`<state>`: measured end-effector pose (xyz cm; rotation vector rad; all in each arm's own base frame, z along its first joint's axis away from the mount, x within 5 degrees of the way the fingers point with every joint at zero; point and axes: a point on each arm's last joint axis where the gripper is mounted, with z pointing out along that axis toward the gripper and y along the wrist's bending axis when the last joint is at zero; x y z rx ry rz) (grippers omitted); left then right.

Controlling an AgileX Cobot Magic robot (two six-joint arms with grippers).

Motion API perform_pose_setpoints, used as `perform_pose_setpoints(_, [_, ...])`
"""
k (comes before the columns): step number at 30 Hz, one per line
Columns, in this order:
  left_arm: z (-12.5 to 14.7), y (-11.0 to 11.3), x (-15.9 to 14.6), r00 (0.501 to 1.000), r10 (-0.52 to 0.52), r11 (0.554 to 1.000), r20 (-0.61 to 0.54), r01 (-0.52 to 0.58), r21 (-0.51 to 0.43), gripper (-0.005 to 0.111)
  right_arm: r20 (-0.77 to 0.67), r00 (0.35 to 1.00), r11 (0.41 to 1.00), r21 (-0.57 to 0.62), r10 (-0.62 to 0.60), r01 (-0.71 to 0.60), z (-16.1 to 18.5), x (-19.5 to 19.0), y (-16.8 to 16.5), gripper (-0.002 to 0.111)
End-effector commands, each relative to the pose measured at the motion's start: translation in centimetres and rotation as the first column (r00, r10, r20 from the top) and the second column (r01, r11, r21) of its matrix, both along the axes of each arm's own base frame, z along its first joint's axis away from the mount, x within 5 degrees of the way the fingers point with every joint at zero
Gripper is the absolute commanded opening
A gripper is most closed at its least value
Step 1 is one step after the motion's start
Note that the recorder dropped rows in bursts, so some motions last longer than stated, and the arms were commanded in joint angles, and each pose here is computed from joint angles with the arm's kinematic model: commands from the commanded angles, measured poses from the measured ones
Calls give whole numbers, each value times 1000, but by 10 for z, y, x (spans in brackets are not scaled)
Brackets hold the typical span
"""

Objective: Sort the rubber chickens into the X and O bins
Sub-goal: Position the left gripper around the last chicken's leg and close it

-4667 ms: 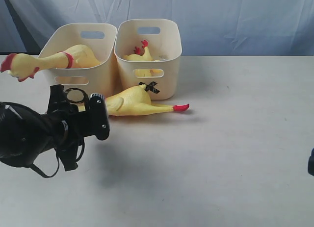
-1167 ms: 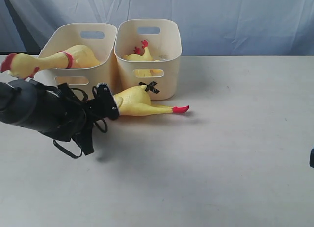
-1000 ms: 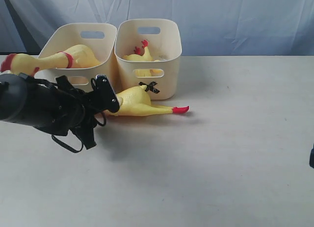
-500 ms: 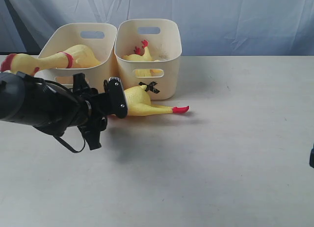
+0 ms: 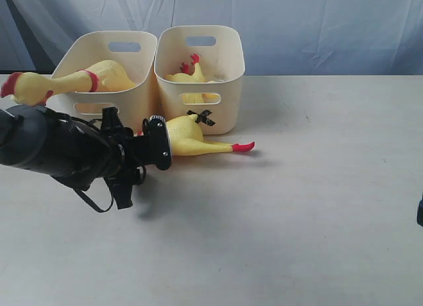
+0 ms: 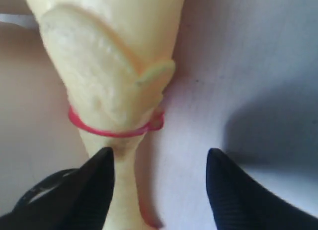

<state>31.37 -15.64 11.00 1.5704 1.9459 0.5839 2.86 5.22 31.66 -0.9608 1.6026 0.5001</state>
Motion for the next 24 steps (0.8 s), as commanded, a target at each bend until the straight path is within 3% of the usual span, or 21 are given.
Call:
perform_pose_setpoints(1, [1, 3, 3, 999, 24, 999, 28, -25, 29, 53, 12, 1000, 1000, 9, -15, 15, 0, 1, -1, 0])
perform_pose_setpoints(20, [-5, -7, 18, 999, 21, 1000, 36, -22, 20, 53, 16, 1000, 1000, 13, -18, 18, 1, 1, -1, 0])
perform_pose_setpoints(24, [-5, -7, 18, 999, 20, 1000, 36, -21, 17, 42, 16, 1000, 1000, 13, -18, 18, 1, 1, -1, 0])
